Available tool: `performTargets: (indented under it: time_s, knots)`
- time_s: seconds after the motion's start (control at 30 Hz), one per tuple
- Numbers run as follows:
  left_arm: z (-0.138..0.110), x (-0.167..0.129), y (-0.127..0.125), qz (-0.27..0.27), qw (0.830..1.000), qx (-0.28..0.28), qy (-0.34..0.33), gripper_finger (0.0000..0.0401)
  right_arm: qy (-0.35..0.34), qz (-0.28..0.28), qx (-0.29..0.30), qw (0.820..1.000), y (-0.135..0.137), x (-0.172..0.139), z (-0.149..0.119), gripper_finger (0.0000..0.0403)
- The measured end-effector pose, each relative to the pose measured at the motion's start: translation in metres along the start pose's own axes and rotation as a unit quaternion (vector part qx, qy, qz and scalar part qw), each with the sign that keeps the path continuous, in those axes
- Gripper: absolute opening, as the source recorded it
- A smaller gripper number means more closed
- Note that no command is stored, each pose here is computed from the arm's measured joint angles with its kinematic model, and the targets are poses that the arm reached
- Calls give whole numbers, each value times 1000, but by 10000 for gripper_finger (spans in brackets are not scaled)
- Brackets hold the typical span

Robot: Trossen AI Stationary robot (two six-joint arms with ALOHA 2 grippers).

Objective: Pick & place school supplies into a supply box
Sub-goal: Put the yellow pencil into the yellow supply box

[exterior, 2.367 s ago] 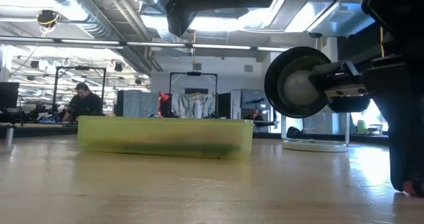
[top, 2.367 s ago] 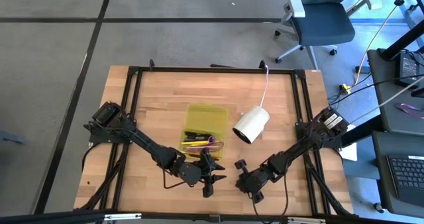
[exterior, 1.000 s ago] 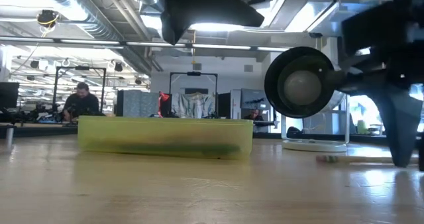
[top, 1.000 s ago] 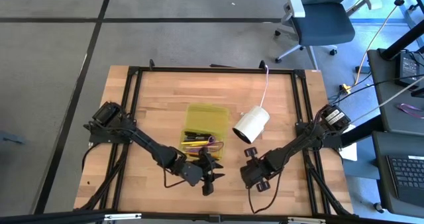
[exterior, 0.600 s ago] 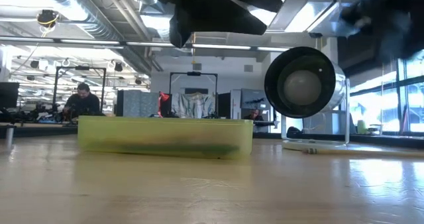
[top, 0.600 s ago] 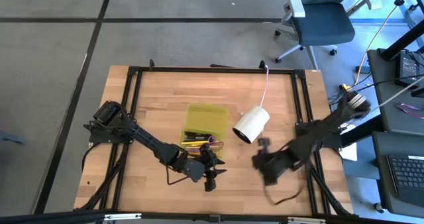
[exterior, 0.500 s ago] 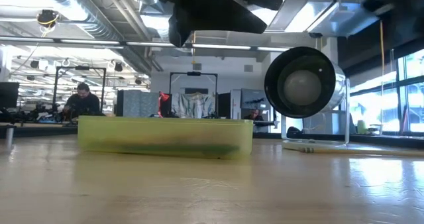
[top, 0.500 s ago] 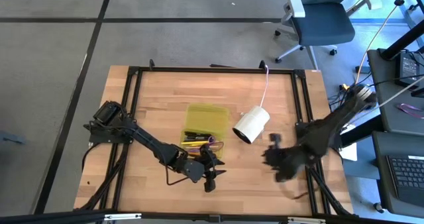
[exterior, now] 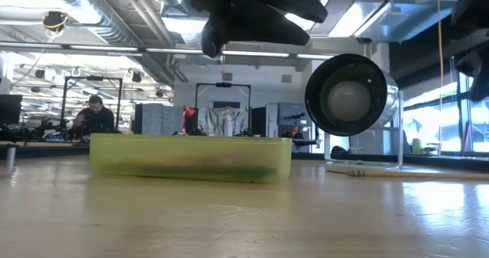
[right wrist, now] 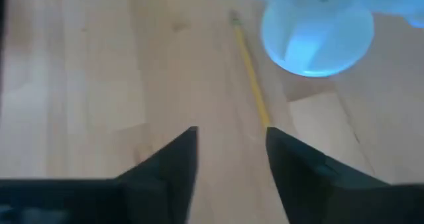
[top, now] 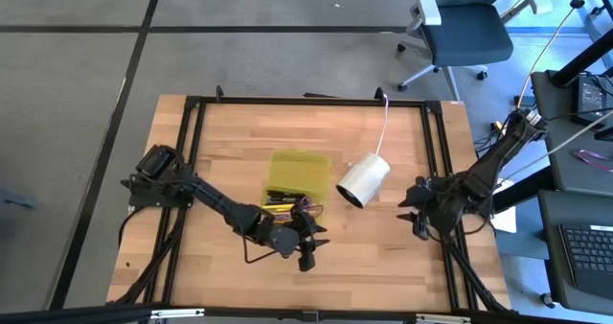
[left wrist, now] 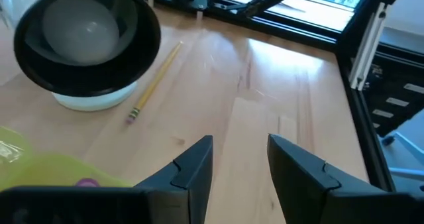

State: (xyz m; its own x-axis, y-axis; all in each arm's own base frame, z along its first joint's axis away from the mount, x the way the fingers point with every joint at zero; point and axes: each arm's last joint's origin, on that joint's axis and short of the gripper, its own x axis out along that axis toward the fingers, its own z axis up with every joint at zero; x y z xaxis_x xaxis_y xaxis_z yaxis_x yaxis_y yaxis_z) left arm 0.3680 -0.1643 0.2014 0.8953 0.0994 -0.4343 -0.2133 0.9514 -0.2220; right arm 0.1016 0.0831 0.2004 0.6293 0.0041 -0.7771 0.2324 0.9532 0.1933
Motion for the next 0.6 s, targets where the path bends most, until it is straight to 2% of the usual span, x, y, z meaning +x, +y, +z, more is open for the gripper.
performTargets:
  time_s: [0.13,0.27,0.6]
  knots:
    - [2,2,4,4,1000,-3,-1,137,3,-24,22,999,-8,10,-8,235]
    - [5,6,10,12,1000,-7,-3,137,4,-27,9,1000,-10,18,-14,273]
    - [17,18,34,41,999,-20,-9,137,13,-97,-20,995,-28,40,-37,288]
